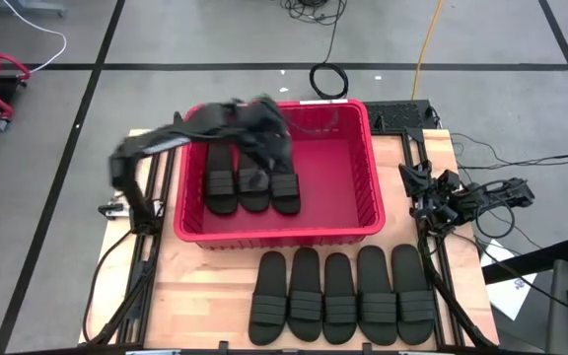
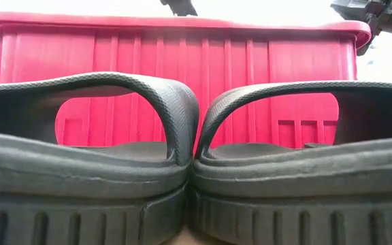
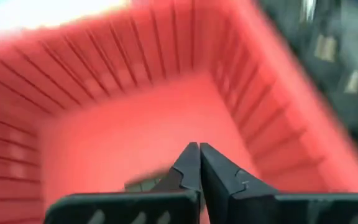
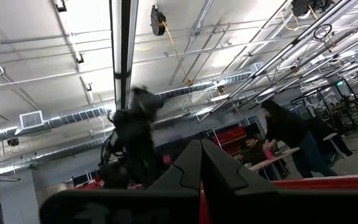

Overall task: Pick and place slides into bin
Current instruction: Put the slipper into the bin

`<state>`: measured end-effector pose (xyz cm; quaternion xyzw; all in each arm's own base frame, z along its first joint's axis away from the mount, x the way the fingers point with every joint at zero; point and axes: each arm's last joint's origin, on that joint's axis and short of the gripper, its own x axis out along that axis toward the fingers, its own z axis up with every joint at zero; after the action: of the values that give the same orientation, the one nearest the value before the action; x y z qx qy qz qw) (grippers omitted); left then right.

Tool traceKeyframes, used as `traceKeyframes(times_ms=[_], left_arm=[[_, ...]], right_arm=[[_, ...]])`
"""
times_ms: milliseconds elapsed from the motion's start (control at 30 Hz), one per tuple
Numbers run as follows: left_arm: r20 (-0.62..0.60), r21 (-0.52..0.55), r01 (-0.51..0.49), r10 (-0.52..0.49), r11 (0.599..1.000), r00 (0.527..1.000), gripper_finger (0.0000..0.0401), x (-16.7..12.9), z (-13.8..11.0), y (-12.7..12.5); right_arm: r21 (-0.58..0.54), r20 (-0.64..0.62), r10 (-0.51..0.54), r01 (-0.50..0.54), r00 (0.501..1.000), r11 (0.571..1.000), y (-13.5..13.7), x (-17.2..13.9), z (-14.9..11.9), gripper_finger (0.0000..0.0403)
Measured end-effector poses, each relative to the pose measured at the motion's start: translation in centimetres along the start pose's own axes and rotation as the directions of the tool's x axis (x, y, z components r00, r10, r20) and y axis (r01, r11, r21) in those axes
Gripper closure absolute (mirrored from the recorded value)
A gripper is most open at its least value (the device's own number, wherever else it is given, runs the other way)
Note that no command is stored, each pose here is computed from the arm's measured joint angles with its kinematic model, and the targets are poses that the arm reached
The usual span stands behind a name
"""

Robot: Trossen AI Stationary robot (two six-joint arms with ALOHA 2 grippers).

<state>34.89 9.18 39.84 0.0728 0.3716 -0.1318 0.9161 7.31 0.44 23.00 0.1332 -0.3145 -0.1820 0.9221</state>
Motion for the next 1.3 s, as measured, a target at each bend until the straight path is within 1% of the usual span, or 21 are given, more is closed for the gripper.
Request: traceKeyframes(times_ms=[67,167,300,400,467,567,633,733,833,900,1000,1033,1100,1200,1300], left_arm=[[0.126,-0.049,-0.032,0.038,0.998,0.991,0.0397,-3.7,1.0,-1.3],[0.253,-0.095,-0.027,0.051,0.995,0.966,0.0395,-7.9,1.9,-3.9],[0.312,-0.132,-0.038,0.078,0.991,0.947,0.0399,-11.2,2.4,-8.1],[0.296,-0.187,-0.018,0.073,0.982,0.953,0.0400,-11.9,2.4,-10.7],[0.277,-0.221,0.039,0.024,0.975,0.961,0.0400,-11.4,2.4,-12.4],[0.205,-0.247,0.130,-0.079,0.960,0.976,0.0400,-9.1,1.9,-14.9],[0.129,-0.243,0.183,-0.156,0.953,0.979,0.0400,-7.1,1.1,-16.6],[-0.007,-0.230,0.242,-0.250,0.943,0.968,0.0399,-3.8,-0.9,-19.0],[-0.148,-0.233,0.315,-0.354,0.920,0.924,0.0400,-0.9,-3.4,-21.1],[-0.222,-0.234,0.353,-0.404,0.906,0.888,0.0400,0.5,-5.0,-22.4],[-0.294,-0.197,0.413,-0.456,0.889,0.840,0.0400,2.2,-7.1,-24.3],[-0.309,-0.184,0.432,-0.469,0.883,0.828,0.0401,2.7,-7.7,-24.9],[-0.310,-0.164,0.452,-0.481,0.876,0.820,0.0401,3.5,-8.5,-25.6],[-0.269,-0.150,0.432,-0.457,0.889,0.848,0.0401,4.1,-8.5,-26.1],[-0.175,-0.134,0.427,-0.445,0.894,0.878,0.0401,4.2,-7.6,-26.4]], right_arm=[[0.022,0.006,0.024,-0.024,1.000,0.999,0.1,0.0,0.1,0.0403],[0.087,0.012,0.072,-0.073,0.997,0.994,0.2,0.0,0.1,0.0403],[0.164,0.016,0.177,-0.177,0.984,0.970,0.5,0.0,0.1,0.0403],[0.176,0.023,0.249,-0.250,0.968,0.952,0.7,-0.1,0.1,0.0403],[0.171,0.014,0.275,-0.273,0.961,0.947,0.8,-0.1,0.0,0.0403],[0.147,-0.054,0.302,-0.292,0.952,0.945,0.9,-0.1,-0.6,0.0403],[0.119,-0.124,0.344,-0.330,0.931,0.936,1.2,-0.1,-1.1,0.0403],[0.103,-0.166,0.363,-0.350,0.917,0.931,1.6,0.5,0.1,0.0403],[0.087,-0.233,0.347,-0.336,0.909,0.938,1.7,0.7,0.2,0.0403],[0.091,-0.209,0.329,-0.316,0.921,0.944,1.7,0.8,0.6,0.0403],[0.092,-0.197,0.323,-0.311,0.926,0.946,1.7,0.9,0.8,0.0403],[0.088,-0.200,0.310,-0.298,0.930,0.951,1.7,0.9,0.8,0.0403],[0.088,-0.194,0.271,-0.258,0.943,0.962,1.5,0.9,0.8,0.0403],[0.098,-0.190,0.221,-0.206,0.957,0.974,1.4,1.0,0.9,0.0403],[0.097,-0.189,0.208,-0.193,0.960,0.976,1.4,1.0,0.9,0.0403]])
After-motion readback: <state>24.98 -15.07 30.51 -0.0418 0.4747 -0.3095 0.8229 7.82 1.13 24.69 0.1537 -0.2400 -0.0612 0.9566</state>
